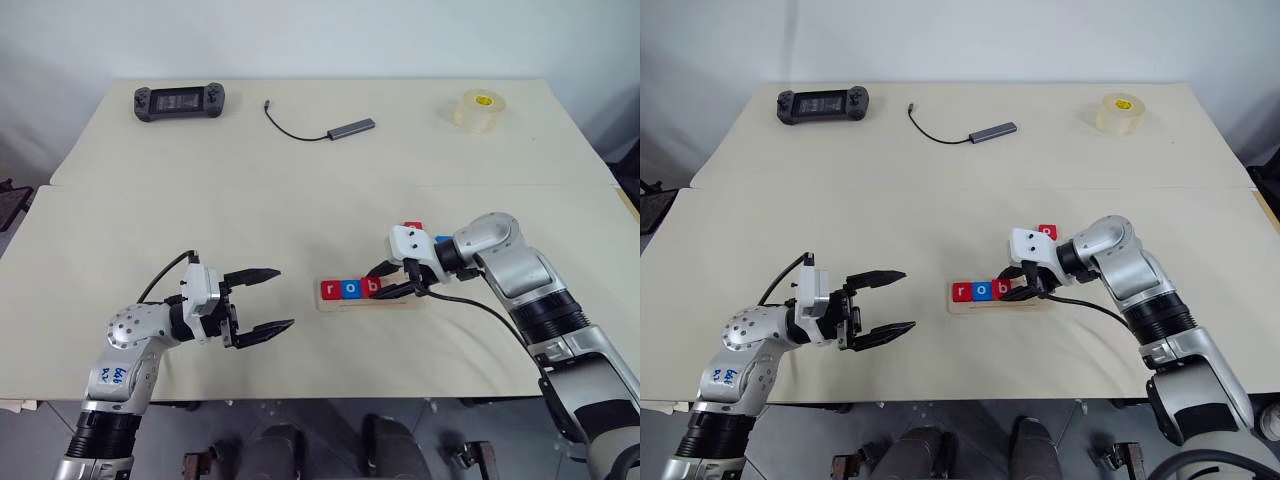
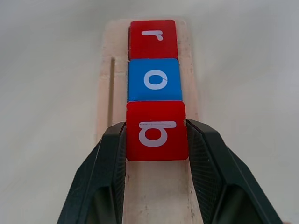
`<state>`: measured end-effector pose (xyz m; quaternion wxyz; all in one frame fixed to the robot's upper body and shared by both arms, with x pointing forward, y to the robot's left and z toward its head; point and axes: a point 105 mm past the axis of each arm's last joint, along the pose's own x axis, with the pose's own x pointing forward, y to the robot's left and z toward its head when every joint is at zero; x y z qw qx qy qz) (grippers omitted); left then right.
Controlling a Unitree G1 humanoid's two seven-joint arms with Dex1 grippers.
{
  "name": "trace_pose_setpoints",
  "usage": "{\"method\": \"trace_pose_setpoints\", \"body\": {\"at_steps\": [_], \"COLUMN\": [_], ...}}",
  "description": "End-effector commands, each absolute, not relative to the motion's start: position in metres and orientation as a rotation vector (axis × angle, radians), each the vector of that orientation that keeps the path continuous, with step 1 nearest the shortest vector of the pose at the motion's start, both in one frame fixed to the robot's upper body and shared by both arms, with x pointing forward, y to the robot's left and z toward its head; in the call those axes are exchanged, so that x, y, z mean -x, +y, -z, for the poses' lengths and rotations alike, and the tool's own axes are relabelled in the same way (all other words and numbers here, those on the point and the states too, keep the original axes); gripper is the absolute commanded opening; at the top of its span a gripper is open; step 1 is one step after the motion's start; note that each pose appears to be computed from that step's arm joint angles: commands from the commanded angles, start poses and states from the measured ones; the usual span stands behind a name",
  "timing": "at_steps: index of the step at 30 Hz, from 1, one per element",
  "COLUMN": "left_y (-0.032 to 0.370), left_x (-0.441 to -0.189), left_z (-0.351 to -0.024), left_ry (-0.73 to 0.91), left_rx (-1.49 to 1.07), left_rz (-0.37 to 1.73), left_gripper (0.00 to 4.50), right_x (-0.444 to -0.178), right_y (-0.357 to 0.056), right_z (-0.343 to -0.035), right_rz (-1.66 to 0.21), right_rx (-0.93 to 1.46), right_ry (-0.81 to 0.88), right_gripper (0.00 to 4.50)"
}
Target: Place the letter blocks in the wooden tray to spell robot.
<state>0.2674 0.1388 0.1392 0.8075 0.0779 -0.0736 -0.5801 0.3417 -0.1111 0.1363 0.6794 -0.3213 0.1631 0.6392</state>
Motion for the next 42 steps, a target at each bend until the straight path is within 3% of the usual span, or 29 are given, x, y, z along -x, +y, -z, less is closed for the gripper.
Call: {"method": "trace_pose_setpoints", "body": {"at_steps": [1,8,14,18,21,27,32,36,42], "left_y": [0.140,0.141,0.142,0.142,0.143,0.145,0.149,0.148,0.143], "left_x": [-0.264,-0.264,-0.265,-0.269,-0.273,-0.286,-0.297,-0.296,-0.286], "left_z": [-0.148,-0.148,-0.147,-0.145,-0.145,-0.146,-0.146,-0.144,-0.144], "left_ry": [-0.198,-0.195,-0.193,-0.191,-0.188,-0.170,-0.143,-0.139,-0.158], "left_rx": [-0.185,-0.184,-0.180,-0.174,-0.164,-0.128,-0.125,-0.118,-0.153], "left_rz": [1.232,1.225,1.230,1.232,1.230,1.226,1.197,1.206,1.246], "left_gripper": [4.50,4.50,4.50,4.50,4.50,4.50,4.50,4.50,4.50], "right_x": [-0.346,-0.337,-0.323,-0.314,-0.306,-0.266,-0.241,-0.244,-0.286], "right_y": [-0.110,-0.120,-0.162,-0.212,-0.249,-0.292,-0.308,-0.308,-0.286], "right_z": [-0.147,-0.172,-0.190,-0.185,-0.187,-0.168,-0.138,-0.137,-0.162], "right_rz": [-1.420,-1.423,-1.275,-0.997,-0.749,-0.429,-0.318,-0.283,-0.374], "right_rx": [0.745,0.720,0.621,0.534,0.480,0.323,0.197,0.217,0.239], "right_ry": [0.327,0.274,0.212,0.145,-0.016,-0.140,-0.045,-0.061,-0.085], "right_gripper": [2.22,4.47,4.47,4.47,4.47,4.47,4.47,4.47,4.47]}}
